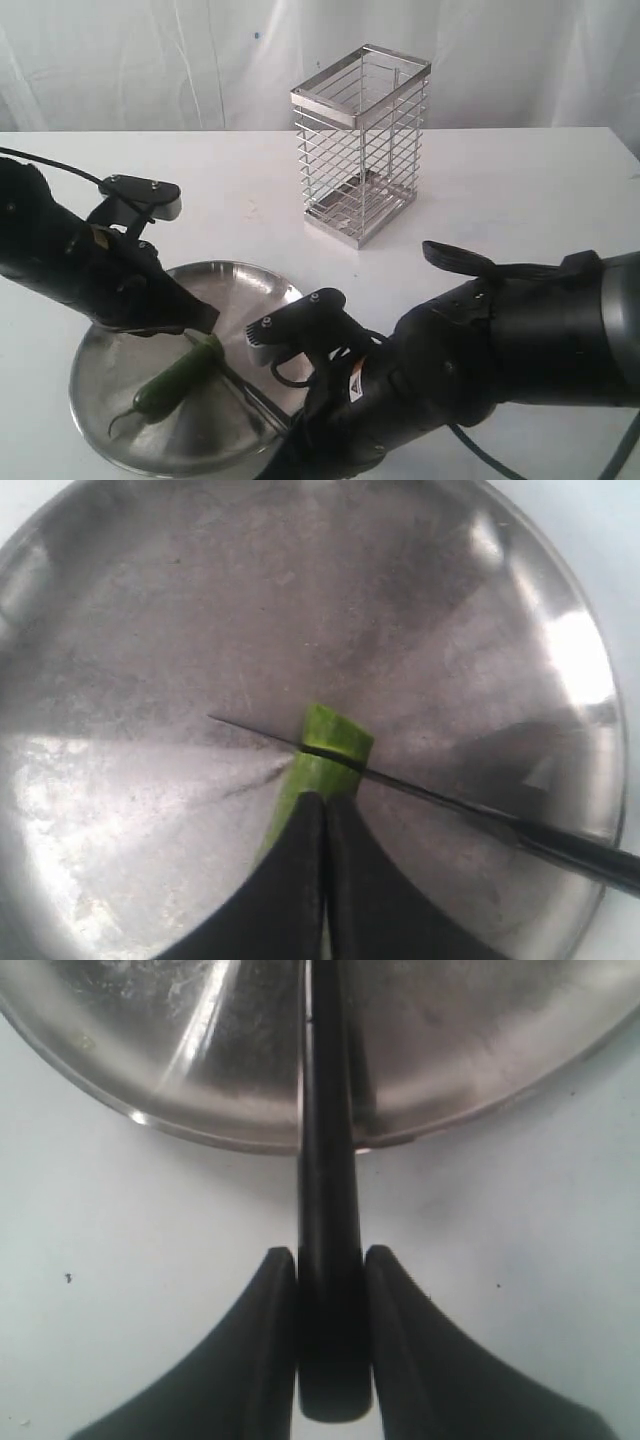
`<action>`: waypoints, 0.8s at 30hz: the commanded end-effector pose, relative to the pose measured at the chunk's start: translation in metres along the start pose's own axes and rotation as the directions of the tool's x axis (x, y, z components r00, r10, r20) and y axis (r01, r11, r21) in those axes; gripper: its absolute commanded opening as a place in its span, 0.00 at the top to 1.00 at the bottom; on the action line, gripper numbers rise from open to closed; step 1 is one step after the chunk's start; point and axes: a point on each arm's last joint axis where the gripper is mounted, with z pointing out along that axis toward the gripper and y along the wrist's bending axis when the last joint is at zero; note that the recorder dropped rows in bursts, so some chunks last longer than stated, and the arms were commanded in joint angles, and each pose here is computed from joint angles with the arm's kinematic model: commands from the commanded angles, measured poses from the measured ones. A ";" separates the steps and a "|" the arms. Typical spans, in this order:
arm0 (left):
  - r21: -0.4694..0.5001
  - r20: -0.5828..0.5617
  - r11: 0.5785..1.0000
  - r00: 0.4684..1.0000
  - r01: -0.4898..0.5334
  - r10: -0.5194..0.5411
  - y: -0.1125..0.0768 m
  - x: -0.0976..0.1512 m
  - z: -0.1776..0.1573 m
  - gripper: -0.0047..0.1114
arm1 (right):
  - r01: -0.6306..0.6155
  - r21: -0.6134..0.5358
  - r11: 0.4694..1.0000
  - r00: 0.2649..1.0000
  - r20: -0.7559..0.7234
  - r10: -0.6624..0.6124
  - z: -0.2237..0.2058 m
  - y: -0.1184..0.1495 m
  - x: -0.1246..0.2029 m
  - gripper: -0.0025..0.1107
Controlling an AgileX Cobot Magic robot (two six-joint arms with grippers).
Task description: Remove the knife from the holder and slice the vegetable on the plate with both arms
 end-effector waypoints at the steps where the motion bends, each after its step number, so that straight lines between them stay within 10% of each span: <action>1: 0.080 -0.004 0.997 1.000 0.004 -0.004 -0.008 0.002 -0.002 0.96 | 0.007 -0.005 1.000 1.000 0.027 -0.007 -0.001 0.002 -0.009 0.98; 24: 0.094 -0.008 0.994 0.999 -0.048 0.049 -0.010 0.003 -0.002 0.96 | 0.033 -0.009 0.999 0.999 -0.005 -0.033 0.014 0.005 -0.025 0.98</action>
